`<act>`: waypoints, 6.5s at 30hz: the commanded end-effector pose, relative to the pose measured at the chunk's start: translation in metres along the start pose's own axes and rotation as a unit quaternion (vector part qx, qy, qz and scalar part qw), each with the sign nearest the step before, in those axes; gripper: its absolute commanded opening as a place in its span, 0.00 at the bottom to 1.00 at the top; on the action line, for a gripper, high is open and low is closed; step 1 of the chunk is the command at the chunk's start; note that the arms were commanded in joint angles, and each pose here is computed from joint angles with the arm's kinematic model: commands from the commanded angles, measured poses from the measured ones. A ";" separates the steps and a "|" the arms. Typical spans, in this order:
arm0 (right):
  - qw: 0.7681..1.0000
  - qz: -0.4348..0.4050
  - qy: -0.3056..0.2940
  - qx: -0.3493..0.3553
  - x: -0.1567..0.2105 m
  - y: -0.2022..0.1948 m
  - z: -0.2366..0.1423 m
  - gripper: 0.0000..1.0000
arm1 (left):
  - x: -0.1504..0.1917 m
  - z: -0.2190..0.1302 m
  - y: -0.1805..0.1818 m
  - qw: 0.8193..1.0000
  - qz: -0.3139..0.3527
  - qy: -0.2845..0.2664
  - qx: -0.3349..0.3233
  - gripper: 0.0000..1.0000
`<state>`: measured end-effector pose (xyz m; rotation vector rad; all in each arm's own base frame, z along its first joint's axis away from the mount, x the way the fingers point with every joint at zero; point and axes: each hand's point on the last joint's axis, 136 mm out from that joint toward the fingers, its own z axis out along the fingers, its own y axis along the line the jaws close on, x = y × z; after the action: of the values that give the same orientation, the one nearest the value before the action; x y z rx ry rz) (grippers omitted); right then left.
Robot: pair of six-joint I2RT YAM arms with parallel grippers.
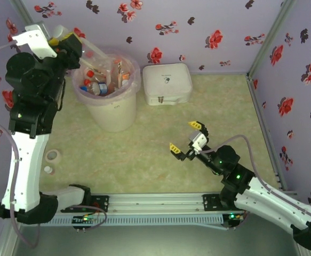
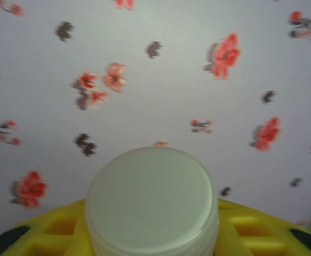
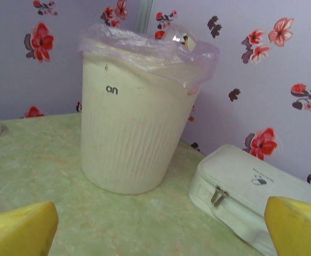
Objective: Put the plastic bottles in the bin
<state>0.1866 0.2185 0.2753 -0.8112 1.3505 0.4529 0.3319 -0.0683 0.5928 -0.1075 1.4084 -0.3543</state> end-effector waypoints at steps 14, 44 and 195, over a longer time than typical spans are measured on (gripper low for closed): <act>0.999 0.013 0.030 0.006 0.017 -0.001 -0.010 1.00 | 0.146 0.108 0.075 0.920 0.300 0.220 -0.123 0.00; 0.998 0.002 0.063 -0.001 0.032 0.004 0.000 1.00 | 0.207 0.084 0.007 0.935 0.144 0.318 0.068 0.62; 0.858 0.155 0.162 0.463 0.243 -0.241 -0.043 0.99 | 0.443 -0.040 0.233 0.950 0.166 0.195 -0.179 1.00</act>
<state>0.3730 -0.0058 0.0989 0.0898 1.8655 -0.2046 0.3712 0.0256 0.0765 -0.1240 1.9324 0.1935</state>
